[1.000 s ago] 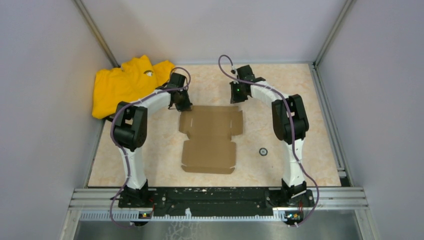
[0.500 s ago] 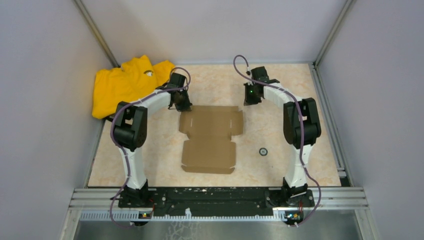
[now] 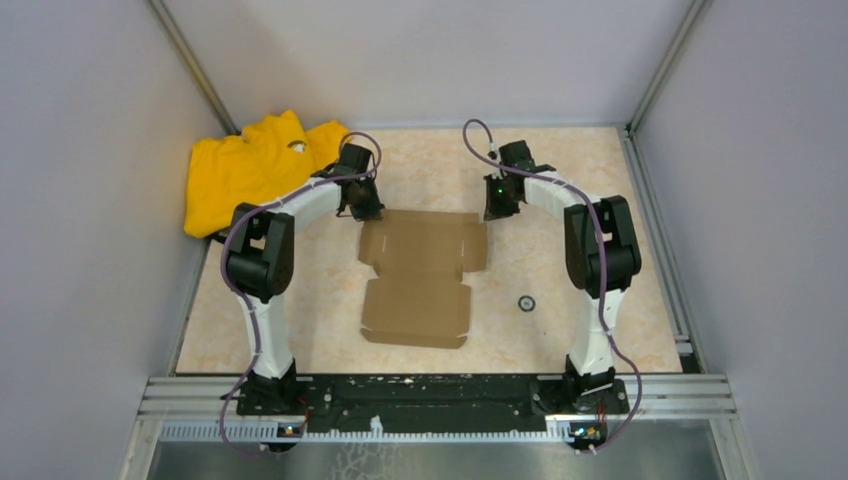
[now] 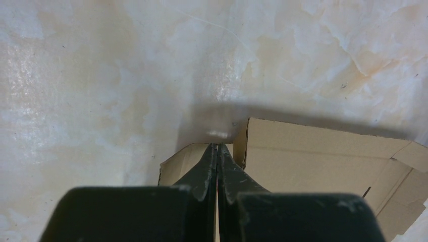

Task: Fold the paper box

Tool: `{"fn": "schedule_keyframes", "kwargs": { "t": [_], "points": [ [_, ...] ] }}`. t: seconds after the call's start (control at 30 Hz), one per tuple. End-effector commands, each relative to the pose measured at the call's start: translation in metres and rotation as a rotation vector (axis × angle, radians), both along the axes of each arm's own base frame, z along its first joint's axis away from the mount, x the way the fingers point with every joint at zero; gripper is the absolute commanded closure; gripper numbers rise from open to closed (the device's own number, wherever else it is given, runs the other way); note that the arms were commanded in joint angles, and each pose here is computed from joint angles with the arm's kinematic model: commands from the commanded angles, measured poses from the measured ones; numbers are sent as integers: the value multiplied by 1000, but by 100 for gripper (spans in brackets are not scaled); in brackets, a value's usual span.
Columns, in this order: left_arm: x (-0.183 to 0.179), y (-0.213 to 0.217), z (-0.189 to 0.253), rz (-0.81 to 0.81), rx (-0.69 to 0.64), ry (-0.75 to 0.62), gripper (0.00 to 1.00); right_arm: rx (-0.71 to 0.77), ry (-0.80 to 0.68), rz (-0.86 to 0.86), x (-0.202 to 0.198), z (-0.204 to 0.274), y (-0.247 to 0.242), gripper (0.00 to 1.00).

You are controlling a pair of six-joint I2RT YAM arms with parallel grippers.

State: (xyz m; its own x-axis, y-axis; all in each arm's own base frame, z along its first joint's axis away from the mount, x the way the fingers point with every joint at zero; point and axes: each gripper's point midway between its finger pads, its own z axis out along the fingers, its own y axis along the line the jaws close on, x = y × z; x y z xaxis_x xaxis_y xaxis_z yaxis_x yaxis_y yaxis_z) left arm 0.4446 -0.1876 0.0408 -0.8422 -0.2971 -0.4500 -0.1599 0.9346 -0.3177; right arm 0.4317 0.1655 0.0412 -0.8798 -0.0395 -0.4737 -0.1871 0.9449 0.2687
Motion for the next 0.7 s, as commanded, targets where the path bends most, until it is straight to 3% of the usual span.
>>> {"fn": "schedule_keyframes", "kwargs": {
  "t": [0.0,0.67],
  "points": [
    [8,0,10,6,20,-34,100,55,-118,37,15,44,20,92],
    [7,0,11,11,12,-32,100,65,-148,72,16,61,39,92]
  ]
}}
